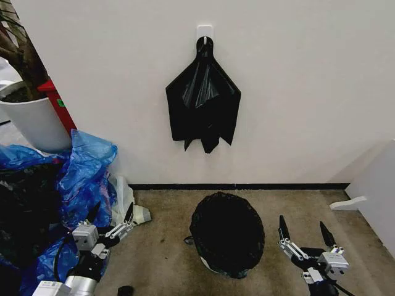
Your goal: Place the garbage bag over the trash bin.
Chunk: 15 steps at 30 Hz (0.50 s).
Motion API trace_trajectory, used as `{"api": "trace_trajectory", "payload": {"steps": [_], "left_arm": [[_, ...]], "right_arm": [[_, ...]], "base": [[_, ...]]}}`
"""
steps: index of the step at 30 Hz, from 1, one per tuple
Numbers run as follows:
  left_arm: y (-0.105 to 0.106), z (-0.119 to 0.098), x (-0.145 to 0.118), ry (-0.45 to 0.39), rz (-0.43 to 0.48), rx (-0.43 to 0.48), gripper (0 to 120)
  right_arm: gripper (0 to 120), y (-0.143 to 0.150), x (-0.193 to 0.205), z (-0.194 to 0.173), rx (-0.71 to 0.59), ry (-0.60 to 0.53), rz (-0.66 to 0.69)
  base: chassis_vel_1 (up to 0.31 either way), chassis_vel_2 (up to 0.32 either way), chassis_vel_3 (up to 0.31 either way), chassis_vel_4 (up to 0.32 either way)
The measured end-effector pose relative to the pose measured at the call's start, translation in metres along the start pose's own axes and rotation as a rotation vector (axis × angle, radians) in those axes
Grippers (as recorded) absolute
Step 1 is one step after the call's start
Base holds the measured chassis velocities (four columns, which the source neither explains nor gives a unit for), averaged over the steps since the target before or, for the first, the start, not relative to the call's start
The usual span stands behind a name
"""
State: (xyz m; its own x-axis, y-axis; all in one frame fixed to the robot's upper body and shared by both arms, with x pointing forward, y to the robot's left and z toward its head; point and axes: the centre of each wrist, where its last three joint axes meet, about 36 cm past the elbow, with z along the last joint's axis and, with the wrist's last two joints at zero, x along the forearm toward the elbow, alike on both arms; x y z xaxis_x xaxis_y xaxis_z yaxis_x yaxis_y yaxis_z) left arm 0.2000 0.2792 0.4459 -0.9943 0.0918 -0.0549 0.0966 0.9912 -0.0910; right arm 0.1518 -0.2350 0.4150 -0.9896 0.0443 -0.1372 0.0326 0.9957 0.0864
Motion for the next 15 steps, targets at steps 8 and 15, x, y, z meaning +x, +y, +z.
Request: {"api": "trace_trajectory", "payload": {"steps": [8,15], "left_arm": [[0.0000,0.0003,-0.0005,0.000,0.001,0.001,100],[0.0000,0.0006,-0.0007,0.000,0.001,0.001,100]], "right_arm": [[100,-0.0001,-0.0005,0.0000,0.001,0.000,-0.001],[100,-0.0002,-0.0006,0.0000,0.002,0.000,-0.001]], "base": [[0.000,0.000,0.000,0.000],[0.000,0.000,0.000,0.000]]}}
